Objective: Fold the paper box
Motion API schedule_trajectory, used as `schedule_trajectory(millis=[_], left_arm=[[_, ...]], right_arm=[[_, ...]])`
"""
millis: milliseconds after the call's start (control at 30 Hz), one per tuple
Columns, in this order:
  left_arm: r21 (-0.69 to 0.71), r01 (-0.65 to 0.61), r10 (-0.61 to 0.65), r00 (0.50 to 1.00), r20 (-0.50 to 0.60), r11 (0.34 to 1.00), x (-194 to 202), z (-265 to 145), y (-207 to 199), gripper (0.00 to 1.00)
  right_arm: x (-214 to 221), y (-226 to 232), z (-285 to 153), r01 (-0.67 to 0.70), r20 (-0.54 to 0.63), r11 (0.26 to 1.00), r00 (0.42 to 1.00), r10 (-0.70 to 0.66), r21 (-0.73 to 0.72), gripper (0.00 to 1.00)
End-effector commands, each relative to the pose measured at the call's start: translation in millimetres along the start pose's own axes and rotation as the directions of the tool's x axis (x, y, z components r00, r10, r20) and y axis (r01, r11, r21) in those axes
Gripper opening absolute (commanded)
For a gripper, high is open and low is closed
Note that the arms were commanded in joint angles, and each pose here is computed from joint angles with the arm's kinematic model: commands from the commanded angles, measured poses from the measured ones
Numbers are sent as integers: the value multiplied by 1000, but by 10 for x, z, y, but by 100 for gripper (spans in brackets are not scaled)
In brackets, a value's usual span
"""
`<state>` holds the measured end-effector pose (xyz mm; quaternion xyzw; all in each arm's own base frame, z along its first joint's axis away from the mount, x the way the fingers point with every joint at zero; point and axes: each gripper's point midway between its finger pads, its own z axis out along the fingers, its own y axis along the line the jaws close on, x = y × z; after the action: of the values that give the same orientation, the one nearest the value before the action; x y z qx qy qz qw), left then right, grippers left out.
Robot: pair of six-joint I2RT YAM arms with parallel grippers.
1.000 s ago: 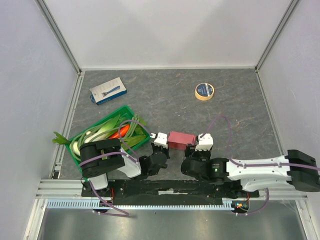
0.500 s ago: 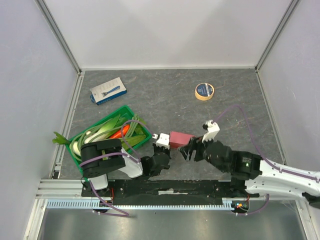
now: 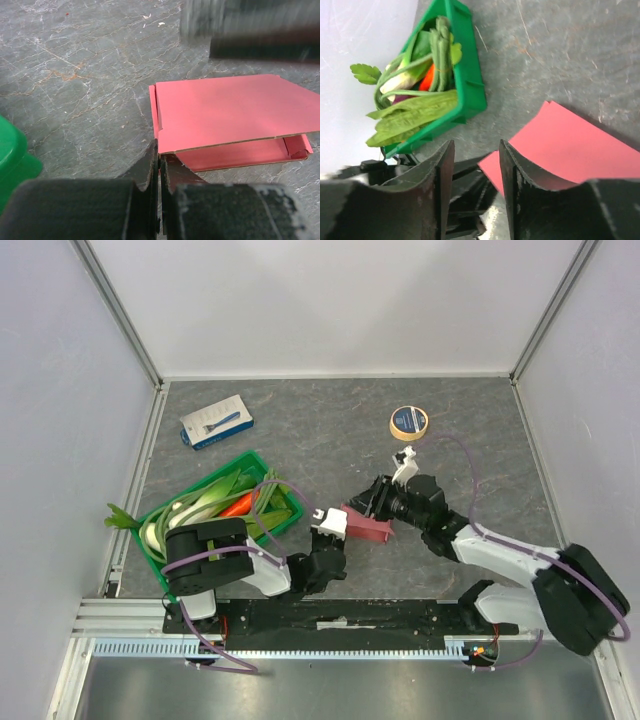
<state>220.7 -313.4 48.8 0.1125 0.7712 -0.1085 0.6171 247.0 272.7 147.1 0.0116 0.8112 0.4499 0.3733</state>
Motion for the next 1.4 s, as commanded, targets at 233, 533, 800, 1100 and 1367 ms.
schedule_trajectory(millis=[233, 533, 800, 1100, 1367], left_arm=[[-32, -105, 105, 994, -7, 994, 56, 8, 20, 2], [209, -134, 157, 983, -98, 969, 94, -420, -183, 52], [428, 82, 48, 957, -285, 900, -95, -1045, -228, 50], [486, 317, -144, 922, -359, 815, -851, -1088, -379, 31], [439, 478, -335, 869, -365, 761, -1087, -546, -271, 26]], right_arm=[[410, -16, 134, -106, -57, 960, 994, 95, -260, 34], [610, -343, 202, -127, -83, 972, 990, 112, -198, 34], [757, -562, 228, -137, -122, 977, 985, 118, -161, 34], [882, -769, 251, -134, -133, 982, 984, 116, -131, 28], [373, -636, 48, -15, -92, 999, 996, 12, -33, 41]])
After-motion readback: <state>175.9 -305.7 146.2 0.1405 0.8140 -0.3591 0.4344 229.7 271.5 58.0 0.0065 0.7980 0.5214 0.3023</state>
